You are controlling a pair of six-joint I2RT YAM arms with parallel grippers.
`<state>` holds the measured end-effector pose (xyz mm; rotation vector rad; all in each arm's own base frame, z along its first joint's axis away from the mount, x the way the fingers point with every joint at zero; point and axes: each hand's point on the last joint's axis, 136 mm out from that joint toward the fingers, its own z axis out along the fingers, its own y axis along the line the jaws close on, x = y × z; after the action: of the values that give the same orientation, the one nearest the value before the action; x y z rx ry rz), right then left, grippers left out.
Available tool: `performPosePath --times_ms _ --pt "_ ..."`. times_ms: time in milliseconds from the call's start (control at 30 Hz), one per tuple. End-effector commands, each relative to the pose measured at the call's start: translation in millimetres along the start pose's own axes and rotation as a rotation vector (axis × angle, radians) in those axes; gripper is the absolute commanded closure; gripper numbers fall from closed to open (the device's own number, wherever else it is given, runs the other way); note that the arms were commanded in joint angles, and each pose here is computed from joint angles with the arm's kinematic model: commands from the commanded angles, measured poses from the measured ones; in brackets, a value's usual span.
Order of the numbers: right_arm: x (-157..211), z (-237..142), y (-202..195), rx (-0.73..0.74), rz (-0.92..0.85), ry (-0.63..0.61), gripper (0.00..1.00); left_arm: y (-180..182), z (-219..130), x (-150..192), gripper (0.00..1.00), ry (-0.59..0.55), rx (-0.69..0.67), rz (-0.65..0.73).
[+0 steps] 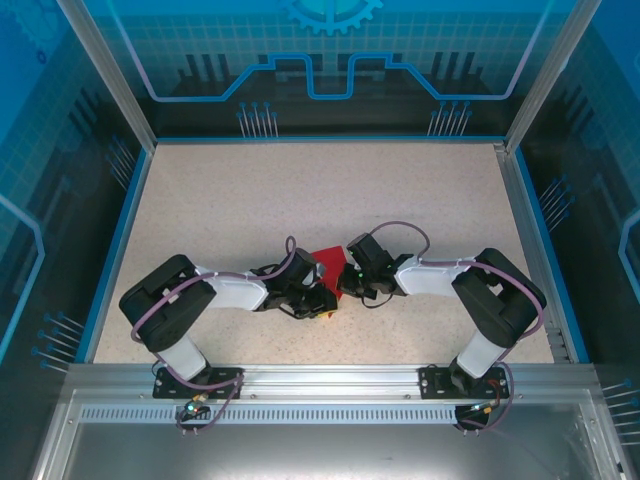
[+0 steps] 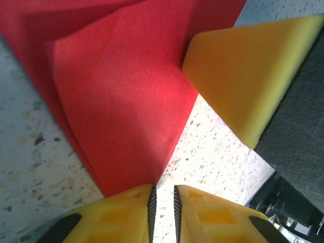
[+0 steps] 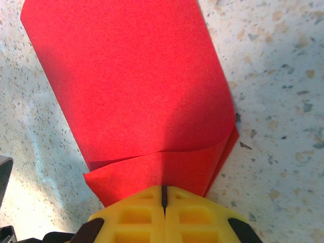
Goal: Fold a paper plane with a square sheet of paper (pick it up from the middle)
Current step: Third fold the triangle at the center of the table.
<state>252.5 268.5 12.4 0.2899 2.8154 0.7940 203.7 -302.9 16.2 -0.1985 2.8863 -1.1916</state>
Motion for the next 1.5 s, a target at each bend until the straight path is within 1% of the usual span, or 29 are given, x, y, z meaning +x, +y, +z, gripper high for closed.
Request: performPosePath --times_ms 0,167,300,533,867,933,1000,1100,1167,1300,1467 --pt "-1 -2 -14 0.054 0.02 -0.012 1.0 8 4 9 0.78 0.042 -0.036 -0.014" --pt "0 -1 -16 0.058 0.022 -0.01 1.0 14 1 13 0.79 0.048 -0.067 -0.015" --pt "0 0 -16 0.062 0.026 -0.007 1.0 16 -1 22 0.8 0.074 -0.082 0.005" --pt "1 1 -18 0.068 0.028 -0.004 1.0 30 -5 35 0.87 0.105 -0.144 0.003" --pt "2 4 -22 0.08 0.033 0.004 1.0 36 -9 46 0.89 0.128 -0.182 0.014" --pt "2 4 -21 0.079 0.033 0.004 1.0 31 -14 43 0.89 0.111 -0.183 0.028" --pt "2 4 -21 0.077 0.032 0.003 1.0 17 -20 37 0.89 0.078 -0.153 0.054" --pt "1 4 -20 0.074 0.03 0.003 1.0 -2 -30 25 0.87 0.001 -0.106 0.084" --pt "1 5 -19 0.074 0.028 0.005 1.0 -7 -33 18 0.87 -0.041 -0.092 0.085" --pt "1 6 -18 0.072 0.026 0.009 1.0 -23 -31 6 0.87 -0.081 -0.043 0.093" --pt "1 6 -17 0.066 0.028 0.012 1.0 -18 -17 -6 0.88 -0.096 -0.087 0.085"
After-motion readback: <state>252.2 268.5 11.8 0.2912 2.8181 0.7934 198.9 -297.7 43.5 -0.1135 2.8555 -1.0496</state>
